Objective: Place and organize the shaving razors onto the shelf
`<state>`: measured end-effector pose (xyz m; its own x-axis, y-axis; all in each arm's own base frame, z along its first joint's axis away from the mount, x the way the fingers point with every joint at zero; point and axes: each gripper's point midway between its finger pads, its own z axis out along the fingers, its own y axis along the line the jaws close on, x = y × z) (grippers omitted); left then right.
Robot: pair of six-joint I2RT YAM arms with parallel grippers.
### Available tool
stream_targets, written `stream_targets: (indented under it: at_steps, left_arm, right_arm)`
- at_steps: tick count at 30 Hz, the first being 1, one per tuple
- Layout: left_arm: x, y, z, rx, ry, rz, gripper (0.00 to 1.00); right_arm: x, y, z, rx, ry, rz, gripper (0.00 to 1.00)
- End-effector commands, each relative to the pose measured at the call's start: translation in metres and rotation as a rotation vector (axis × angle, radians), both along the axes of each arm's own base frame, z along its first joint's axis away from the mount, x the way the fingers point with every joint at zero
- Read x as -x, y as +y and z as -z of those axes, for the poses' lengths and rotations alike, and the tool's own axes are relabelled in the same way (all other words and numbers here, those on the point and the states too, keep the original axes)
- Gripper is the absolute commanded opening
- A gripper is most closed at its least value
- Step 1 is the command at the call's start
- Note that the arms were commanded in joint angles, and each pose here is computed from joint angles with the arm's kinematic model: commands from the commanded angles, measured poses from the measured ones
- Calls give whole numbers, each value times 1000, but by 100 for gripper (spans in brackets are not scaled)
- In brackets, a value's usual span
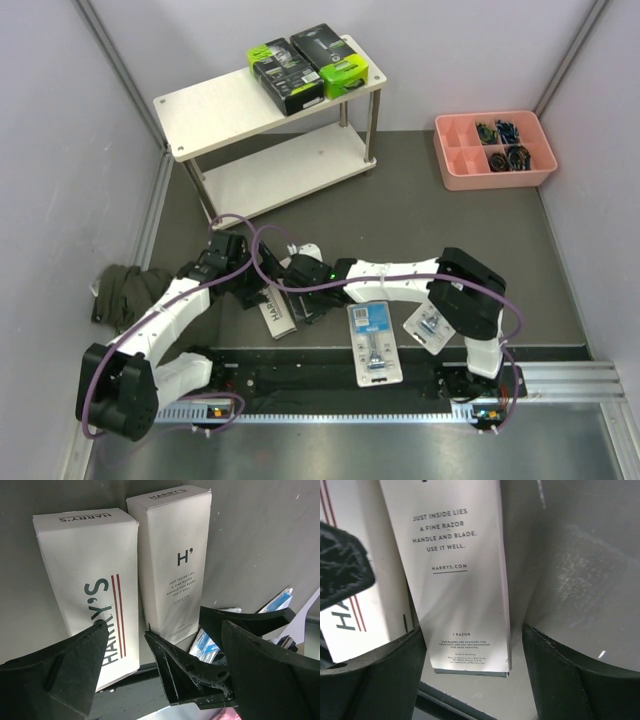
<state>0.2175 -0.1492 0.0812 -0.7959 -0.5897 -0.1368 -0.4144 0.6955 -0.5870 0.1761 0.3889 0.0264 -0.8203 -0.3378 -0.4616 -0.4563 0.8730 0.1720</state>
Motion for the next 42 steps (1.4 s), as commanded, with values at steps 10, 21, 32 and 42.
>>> stream_targets:
  at_steps: [10,21,32,42]
  left_arm:
    - [3,-4,-1,24,-8,14,98]
    - [-4,-7,-10,47,-39,11,98]
    - [-30,-32,-45,191,-186,57,99]
    - [-39,-52,-83,367,-404,127,99]
  right_arm:
    - [-5,-13,14,79,-43,38,39]
    - [-10,-22,-16,58,-101,52,34]
    - [-7,-37,-77,-66,-166,66,31]
    - [14,-27,-114,-238,-132,-33,31]
